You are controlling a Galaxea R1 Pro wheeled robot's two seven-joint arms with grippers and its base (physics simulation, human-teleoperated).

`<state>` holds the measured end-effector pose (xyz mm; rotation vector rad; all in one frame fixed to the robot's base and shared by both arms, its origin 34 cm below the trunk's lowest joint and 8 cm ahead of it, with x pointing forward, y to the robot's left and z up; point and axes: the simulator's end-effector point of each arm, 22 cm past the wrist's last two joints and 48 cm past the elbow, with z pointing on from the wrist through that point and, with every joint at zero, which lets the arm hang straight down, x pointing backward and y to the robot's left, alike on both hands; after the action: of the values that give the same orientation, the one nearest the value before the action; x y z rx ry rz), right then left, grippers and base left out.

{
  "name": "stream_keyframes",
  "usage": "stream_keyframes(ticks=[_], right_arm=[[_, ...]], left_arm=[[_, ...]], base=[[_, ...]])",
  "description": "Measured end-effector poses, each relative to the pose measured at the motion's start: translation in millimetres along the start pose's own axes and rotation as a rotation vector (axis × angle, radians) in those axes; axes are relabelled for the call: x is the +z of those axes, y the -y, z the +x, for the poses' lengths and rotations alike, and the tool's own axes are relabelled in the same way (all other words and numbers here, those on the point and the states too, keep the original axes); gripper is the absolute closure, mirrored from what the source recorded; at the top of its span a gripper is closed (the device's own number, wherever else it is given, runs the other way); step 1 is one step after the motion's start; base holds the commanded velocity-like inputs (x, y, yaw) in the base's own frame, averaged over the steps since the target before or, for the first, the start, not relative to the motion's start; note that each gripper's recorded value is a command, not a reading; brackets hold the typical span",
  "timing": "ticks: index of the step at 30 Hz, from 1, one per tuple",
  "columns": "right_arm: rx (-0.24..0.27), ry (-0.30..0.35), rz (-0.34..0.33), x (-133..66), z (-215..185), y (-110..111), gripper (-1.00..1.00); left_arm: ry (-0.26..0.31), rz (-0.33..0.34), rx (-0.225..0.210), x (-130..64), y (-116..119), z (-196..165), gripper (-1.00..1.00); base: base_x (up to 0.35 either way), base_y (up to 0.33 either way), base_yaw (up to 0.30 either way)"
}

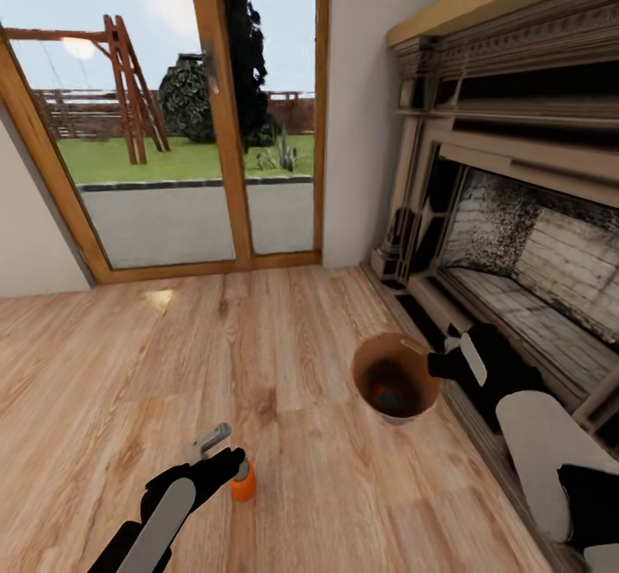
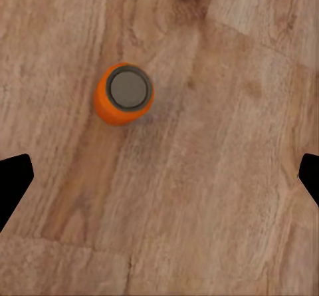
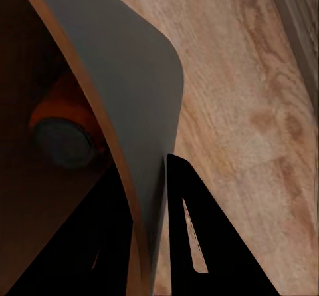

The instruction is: Put the three can of soda from the living room inside the tash can in the kitchen.

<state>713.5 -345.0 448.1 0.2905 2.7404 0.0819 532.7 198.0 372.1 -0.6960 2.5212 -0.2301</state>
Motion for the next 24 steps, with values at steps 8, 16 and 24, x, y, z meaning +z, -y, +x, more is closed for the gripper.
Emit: stream_keyframes(ticks=[8, 16, 24], right_arm=[[0.168, 0.008, 0.071, -2.4, 2.1, -13.3, 1.00], [0.280, -0.023, 0.017, 3.9, 16.6, -26.4, 1.00], [0.306, -0.025, 0.008, 4.2, 17.6, -23.1, 1.00]], left_arm=[[0.003, -0.078, 0.002, 20.9, -10.0, 12.3, -1.00], [0.012, -0.091, 0.009, 21.7, -12.0, 10.1, -1.00], [-0.034, -0.086, 0.013, 28.7, 2.2, 21.8, -1.00]], base=[[0.092, -0.063, 0.000], [0.270, 0.165, 0.000], [0.108, 0.071, 0.000]])
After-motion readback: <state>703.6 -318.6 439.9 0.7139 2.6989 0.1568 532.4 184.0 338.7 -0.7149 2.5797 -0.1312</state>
